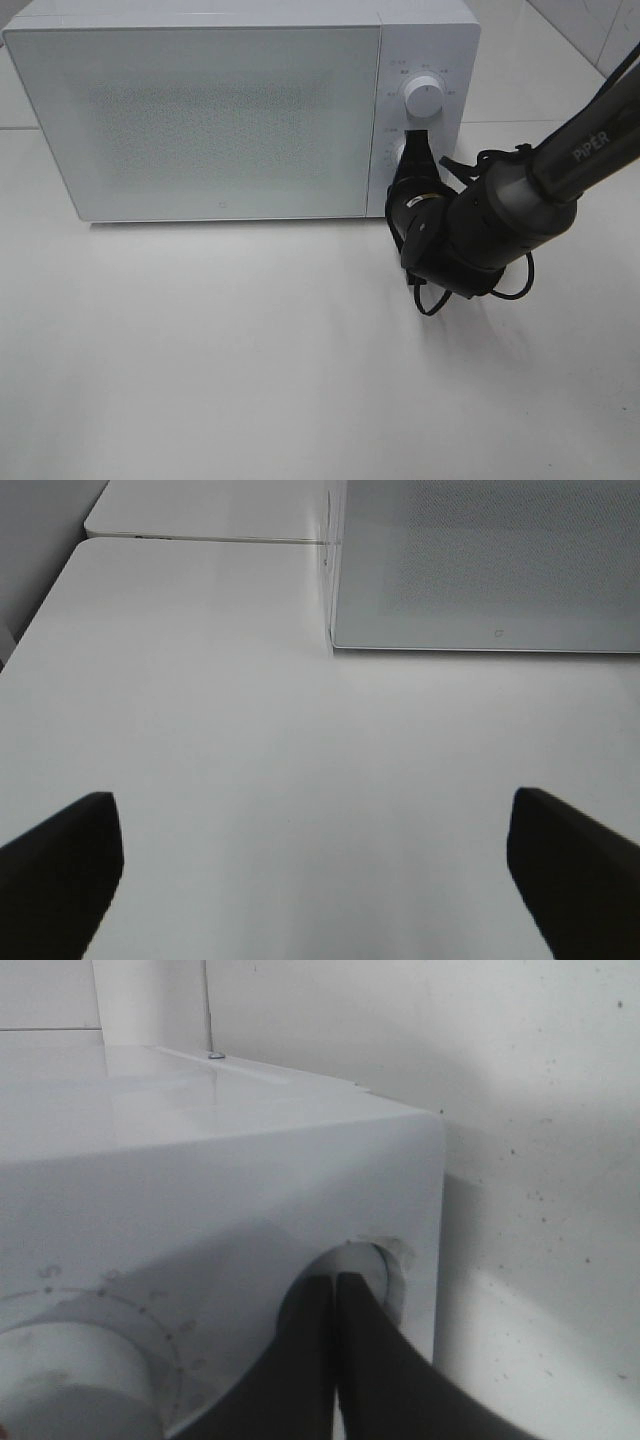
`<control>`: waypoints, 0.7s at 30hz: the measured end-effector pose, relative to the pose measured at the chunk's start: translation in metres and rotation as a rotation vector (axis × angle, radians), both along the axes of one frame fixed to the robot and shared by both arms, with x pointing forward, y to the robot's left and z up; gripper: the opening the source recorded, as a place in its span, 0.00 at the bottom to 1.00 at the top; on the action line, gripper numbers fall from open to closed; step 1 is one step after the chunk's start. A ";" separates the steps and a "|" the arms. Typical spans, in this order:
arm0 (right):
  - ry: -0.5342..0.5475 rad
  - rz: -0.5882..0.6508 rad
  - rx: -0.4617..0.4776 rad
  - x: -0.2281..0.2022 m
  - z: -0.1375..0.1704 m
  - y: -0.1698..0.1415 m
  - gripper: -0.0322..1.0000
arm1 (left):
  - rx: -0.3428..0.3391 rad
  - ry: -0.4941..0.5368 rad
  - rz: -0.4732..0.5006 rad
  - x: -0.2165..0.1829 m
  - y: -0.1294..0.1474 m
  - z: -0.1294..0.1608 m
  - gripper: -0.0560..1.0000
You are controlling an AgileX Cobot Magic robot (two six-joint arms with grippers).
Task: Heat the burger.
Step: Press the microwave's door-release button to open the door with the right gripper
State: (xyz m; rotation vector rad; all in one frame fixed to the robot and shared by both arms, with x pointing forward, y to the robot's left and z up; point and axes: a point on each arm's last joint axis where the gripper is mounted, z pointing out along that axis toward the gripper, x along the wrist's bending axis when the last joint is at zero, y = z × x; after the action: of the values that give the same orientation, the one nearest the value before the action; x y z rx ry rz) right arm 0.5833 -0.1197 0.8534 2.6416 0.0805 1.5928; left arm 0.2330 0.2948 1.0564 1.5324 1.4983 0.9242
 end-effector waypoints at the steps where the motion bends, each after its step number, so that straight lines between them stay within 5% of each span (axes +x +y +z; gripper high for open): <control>1: -0.003 0.000 -0.008 0.002 0.001 0.000 0.03 | 0.000 0.000 0.000 0.000 0.000 0.000 0.99; 21: 0.023 -0.041 -0.016 0.012 0.002 0.001 0.03 | 0.000 0.000 0.000 0.000 0.000 0.000 0.99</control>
State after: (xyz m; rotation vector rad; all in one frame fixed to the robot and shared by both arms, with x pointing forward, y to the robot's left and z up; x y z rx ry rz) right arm 0.5952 -0.1190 0.8557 2.6322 0.0392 1.5434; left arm 0.2330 0.2948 1.0564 1.5324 1.4983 0.9242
